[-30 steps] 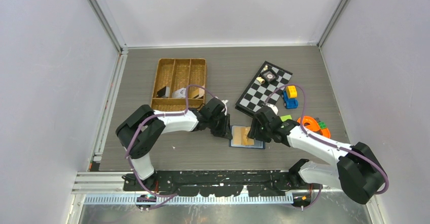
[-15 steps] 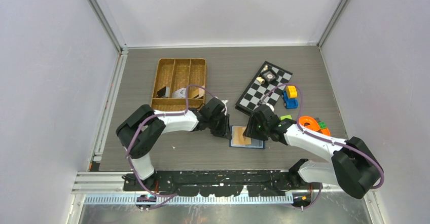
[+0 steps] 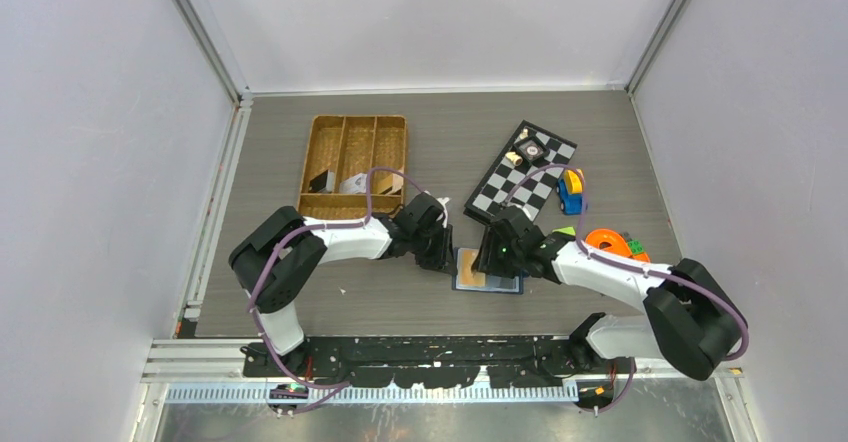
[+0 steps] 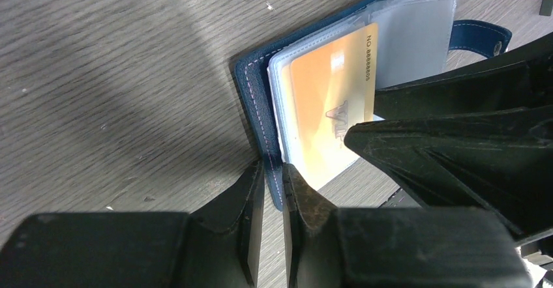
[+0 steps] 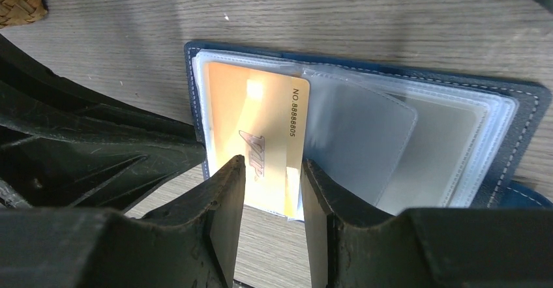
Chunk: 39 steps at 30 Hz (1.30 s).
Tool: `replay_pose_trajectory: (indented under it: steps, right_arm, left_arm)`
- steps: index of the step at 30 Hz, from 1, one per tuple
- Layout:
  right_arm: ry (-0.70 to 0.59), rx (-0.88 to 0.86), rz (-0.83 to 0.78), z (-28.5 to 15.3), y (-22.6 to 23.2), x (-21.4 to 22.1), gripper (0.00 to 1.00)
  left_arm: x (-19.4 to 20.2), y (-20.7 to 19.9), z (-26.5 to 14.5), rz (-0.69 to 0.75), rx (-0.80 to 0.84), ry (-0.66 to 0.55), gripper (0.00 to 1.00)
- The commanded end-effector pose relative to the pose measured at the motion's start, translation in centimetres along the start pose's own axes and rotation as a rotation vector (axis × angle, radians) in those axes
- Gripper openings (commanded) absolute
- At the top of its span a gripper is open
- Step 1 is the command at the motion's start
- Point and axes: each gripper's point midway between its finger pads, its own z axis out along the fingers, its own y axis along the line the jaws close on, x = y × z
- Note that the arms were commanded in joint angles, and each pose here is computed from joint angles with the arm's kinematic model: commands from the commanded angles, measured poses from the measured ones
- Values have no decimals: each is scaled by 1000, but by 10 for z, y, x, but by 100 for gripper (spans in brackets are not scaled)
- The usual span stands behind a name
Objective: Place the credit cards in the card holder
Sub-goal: Insert the credit card into the card holder.
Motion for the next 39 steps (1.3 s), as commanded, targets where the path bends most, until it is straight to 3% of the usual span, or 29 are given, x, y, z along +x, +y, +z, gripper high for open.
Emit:
replay_pose_trajectory:
  steps: [1,15,23,32,39]
  right_arm:
    - [-26,-63,-6,0,27,-11,42]
    - [-3,-92,-69,11,57,-5,41]
    - [-31,-105,-84,-4,64,-12,44]
    - [-154,95,-116,-44,20,-32,57]
    - [-122,206,-124,-39,-14,-17,65]
  left_arm:
    - [-3,-7,2,20,19,-2,18]
    - [-3,3,-9,17,-34,-38,18]
    - [-3,6,-15,22,-54,-47,18]
    - [-7,3,-24,36,-60,-64,21]
    - [-11,-5,-26,41,-36,-70,22]
